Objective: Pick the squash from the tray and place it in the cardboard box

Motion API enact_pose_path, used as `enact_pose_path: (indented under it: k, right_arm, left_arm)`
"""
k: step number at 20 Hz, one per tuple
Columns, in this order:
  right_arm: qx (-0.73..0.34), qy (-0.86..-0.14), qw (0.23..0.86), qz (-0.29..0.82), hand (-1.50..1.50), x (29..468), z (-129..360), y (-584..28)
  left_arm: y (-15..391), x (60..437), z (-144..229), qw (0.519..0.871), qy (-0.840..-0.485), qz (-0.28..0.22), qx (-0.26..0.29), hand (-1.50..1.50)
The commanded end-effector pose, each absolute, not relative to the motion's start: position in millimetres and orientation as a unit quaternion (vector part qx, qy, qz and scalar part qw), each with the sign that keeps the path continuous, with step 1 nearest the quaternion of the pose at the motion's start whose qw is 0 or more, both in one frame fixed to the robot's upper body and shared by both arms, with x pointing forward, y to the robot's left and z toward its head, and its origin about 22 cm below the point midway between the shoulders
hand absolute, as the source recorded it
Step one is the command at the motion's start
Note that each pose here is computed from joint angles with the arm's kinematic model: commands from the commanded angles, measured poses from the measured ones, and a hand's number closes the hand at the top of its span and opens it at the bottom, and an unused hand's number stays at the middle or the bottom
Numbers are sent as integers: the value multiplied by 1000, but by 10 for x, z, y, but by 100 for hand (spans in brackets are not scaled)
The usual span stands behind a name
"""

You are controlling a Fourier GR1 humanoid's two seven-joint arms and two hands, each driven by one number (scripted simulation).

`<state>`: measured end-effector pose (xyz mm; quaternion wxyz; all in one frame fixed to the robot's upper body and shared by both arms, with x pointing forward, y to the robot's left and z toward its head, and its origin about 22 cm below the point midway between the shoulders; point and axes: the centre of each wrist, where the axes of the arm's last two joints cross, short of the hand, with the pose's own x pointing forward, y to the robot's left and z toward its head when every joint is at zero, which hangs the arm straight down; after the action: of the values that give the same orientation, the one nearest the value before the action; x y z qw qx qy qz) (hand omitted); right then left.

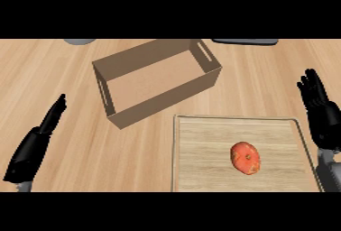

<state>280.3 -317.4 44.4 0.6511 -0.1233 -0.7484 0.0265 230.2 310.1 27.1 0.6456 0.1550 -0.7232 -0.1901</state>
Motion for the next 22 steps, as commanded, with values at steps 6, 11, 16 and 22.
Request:
enact_pose_path:
  k: [6,11,16,22]
  right_arm:
    - [1,-686,707,173,-150,2179,-173,-2406]
    - [-236,-701,552,385,-150,2144,-47,-3052]
    - [-307,-711,436,458,-150,1843,26,-3003]
    - [-349,-661,441,497,-150,1487,674,-2838]
  left_arm:
    - [2581,2686,504,648,-733,-205,36,0]
    - [2461,2549,322,676,-713,-187,11,0]
    - [2328,2602,244,681,-710,-179,4,0]
    - [2237,2748,333,683,-705,-190,-2,0]
